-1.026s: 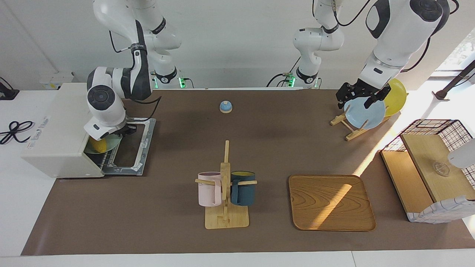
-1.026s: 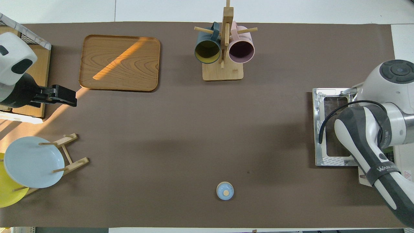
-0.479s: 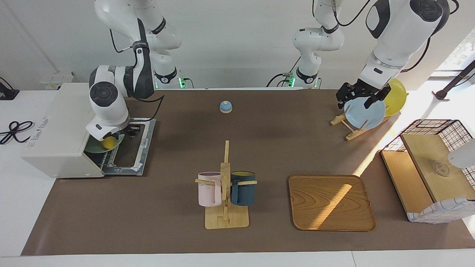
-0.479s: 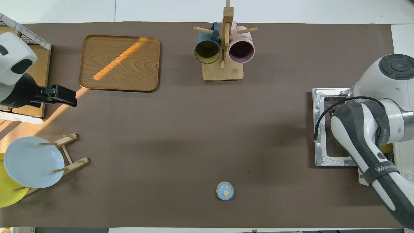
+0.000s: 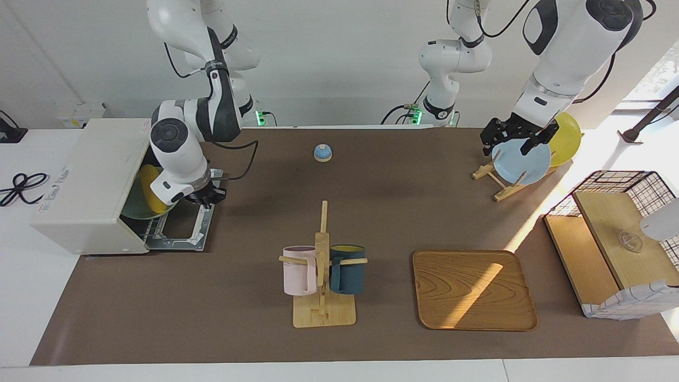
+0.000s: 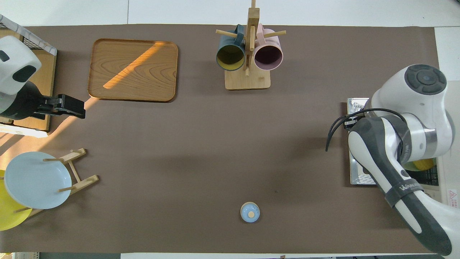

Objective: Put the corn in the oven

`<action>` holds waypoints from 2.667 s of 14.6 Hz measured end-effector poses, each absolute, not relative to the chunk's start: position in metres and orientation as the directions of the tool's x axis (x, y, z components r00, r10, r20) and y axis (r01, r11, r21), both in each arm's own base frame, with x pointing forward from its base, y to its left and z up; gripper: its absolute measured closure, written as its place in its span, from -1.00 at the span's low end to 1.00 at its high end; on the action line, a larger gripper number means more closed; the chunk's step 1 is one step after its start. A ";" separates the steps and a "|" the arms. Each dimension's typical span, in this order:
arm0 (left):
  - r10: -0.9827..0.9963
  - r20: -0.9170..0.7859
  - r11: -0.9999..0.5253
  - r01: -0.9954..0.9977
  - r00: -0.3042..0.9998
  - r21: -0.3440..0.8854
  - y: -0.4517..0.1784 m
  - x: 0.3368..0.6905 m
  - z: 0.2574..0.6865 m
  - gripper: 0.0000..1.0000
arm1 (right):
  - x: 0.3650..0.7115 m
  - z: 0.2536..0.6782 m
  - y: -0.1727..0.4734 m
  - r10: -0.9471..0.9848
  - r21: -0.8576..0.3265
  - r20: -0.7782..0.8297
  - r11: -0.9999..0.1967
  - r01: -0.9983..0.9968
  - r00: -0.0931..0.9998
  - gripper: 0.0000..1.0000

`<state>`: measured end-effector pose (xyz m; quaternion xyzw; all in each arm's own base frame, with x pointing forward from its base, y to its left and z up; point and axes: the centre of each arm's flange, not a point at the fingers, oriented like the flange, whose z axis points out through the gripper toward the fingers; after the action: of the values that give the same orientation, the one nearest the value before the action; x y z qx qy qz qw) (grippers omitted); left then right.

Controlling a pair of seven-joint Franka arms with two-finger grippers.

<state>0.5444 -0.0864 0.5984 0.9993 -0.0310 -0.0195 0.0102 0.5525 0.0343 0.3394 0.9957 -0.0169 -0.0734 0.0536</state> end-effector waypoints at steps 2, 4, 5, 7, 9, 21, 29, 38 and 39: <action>-0.062 -0.038 -0.998 -0.061 0.997 0.022 -0.086 0.544 0.598 -1.00 | 0.545 0.312 0.044 -0.075 0.099 -0.146 -0.993 -0.061 0.986 0.98; -0.062 -0.038 -0.998 -0.061 0.997 0.022 -0.086 0.544 0.598 -1.00 | 0.541 0.300 0.045 -0.087 0.100 -0.155 -0.992 -0.072 0.984 0.98; -0.062 -0.038 -0.998 -0.061 0.997 0.022 -0.086 0.544 0.598 -1.00 | 0.540 0.297 0.045 -0.089 0.100 -0.160 -0.992 -0.074 0.983 0.98; -0.062 -0.038 -0.998 -0.061 0.997 0.022 -0.086 0.544 0.598 -1.00 | 0.539 0.294 0.043 -0.091 0.101 -0.166 -0.992 -0.075 0.982 0.98; -0.062 -0.038 -0.998 -0.061 0.997 0.022 -0.086 0.544 0.598 -1.00 | 0.539 0.293 0.042 -0.081 0.114 -0.167 -0.991 -0.062 0.983 0.98; -0.062 -0.038 -0.998 -0.062 0.997 0.022 -0.086 0.544 0.598 -1.00 | 0.551 0.357 0.050 0.085 0.324 -0.287 -0.929 0.180 0.954 0.98; -0.062 -0.038 -0.998 -0.062 0.997 0.022 -0.086 0.544 0.598 -1.00 | 0.541 0.459 -0.077 0.123 0.300 -0.285 -0.931 0.210 0.951 0.98; -0.063 -0.038 -0.998 -0.062 0.997 0.022 -0.087 0.544 0.598 -1.00 | 0.543 0.566 -0.073 0.062 0.097 -0.163 -0.992 0.079 0.985 -0.27; -0.063 -0.038 -0.998 -0.062 0.997 0.022 -0.087 0.544 0.598 -1.00 | 0.540 0.586 -0.066 0.066 0.064 -0.128 -0.995 0.075 0.990 -0.46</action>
<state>0.5444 -0.0865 0.5984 0.9993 -0.0311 -0.0195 0.0102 0.5405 -0.0660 0.5856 0.9968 0.0355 -0.0630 0.0344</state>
